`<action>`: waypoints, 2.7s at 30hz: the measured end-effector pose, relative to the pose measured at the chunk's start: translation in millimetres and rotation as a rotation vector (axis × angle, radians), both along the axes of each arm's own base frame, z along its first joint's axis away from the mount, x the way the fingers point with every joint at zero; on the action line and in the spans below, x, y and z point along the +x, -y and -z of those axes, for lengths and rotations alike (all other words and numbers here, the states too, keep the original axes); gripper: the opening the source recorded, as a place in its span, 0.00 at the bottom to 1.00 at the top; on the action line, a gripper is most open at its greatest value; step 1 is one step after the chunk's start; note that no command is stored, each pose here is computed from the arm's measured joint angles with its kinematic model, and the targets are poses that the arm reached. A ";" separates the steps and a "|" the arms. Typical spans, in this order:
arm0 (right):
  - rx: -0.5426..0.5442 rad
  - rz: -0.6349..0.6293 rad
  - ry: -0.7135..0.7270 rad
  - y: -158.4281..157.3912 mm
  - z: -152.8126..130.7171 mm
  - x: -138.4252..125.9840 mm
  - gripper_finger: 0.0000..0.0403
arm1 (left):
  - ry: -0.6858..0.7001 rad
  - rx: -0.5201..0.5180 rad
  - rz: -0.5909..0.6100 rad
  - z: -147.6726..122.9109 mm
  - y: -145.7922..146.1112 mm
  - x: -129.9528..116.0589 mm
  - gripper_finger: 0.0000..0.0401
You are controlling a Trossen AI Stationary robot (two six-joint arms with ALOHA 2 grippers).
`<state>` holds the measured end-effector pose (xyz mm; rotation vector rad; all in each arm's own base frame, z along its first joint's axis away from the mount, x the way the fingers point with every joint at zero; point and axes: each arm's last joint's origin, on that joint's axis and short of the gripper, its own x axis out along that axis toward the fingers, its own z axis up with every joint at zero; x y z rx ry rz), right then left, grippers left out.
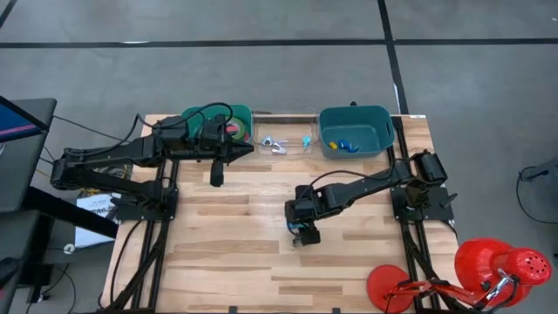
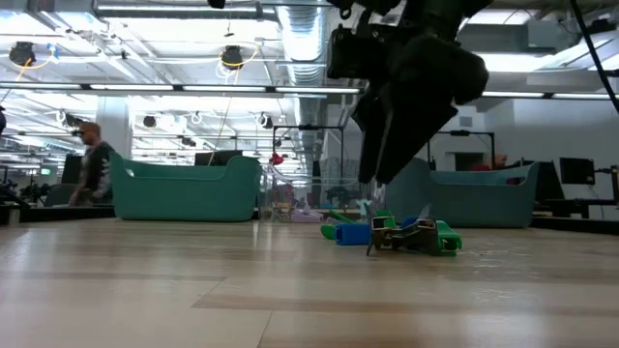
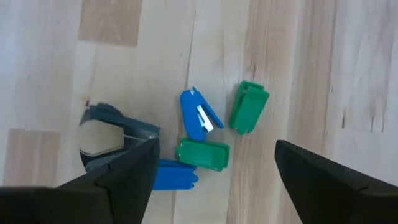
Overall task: Pick and place Stapler, Stapler remover, tape
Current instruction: Put the green stapler into the dark blue bin
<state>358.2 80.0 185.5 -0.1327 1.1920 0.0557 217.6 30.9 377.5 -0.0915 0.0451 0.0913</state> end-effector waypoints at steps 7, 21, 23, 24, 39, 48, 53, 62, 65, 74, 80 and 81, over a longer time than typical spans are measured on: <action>-0.008 0.000 -0.050 -1.6 25.2 8.1 0.77 | 0.001 0.000 0.000 -0.1 0.0 0.0 0.05; -0.027 0.003 -0.133 -0.4 46.2 7.5 0.77 | 0.006 0.001 0.000 -0.6 0.0 0.1 0.05; -0.026 0.002 -0.129 -0.5 45.2 7.5 0.77 | 0.008 0.001 0.000 -0.8 0.0 0.1 0.05; -0.026 0.003 -0.129 -0.6 45.1 7.6 0.77 | 0.008 0.001 0.000 -0.8 0.1 0.2 0.05; -0.027 0.001 -0.134 -0.9 45.2 7.1 0.70 | 0.016 0.002 0.000 -1.5 0.0 0.2 0.05; -0.026 0.001 -0.134 -0.9 45.2 7.1 0.62 | 0.018 0.002 0.000 -1.7 0.0 0.2 0.05; -0.026 0.001 -0.134 -0.8 45.2 7.2 0.56 | 0.018 0.003 0.000 -1.7 0.1 0.2 0.05; -0.022 0.000 -0.134 -0.9 45.1 7.2 0.46 | 0.023 0.003 0.000 -2.2 0.1 0.2 0.05; -0.022 0.000 -0.133 -0.9 45.0 7.3 0.45 | 0.023 0.003 0.000 -2.2 0.0 0.2 0.05; -0.022 0.000 -0.133 -0.9 44.7 7.1 0.49 | 0.023 0.003 0.000 -2.2 0.0 0.2 0.05; -0.020 -0.001 -0.120 0.0 32.7 3.6 0.48 | 0.031 0.005 0.000 -3.0 0.0 0.2 0.05; -0.020 0.000 -0.118 0.3 30.6 2.9 0.47 | 0.032 0.005 0.000 -3.0 0.0 0.2 0.05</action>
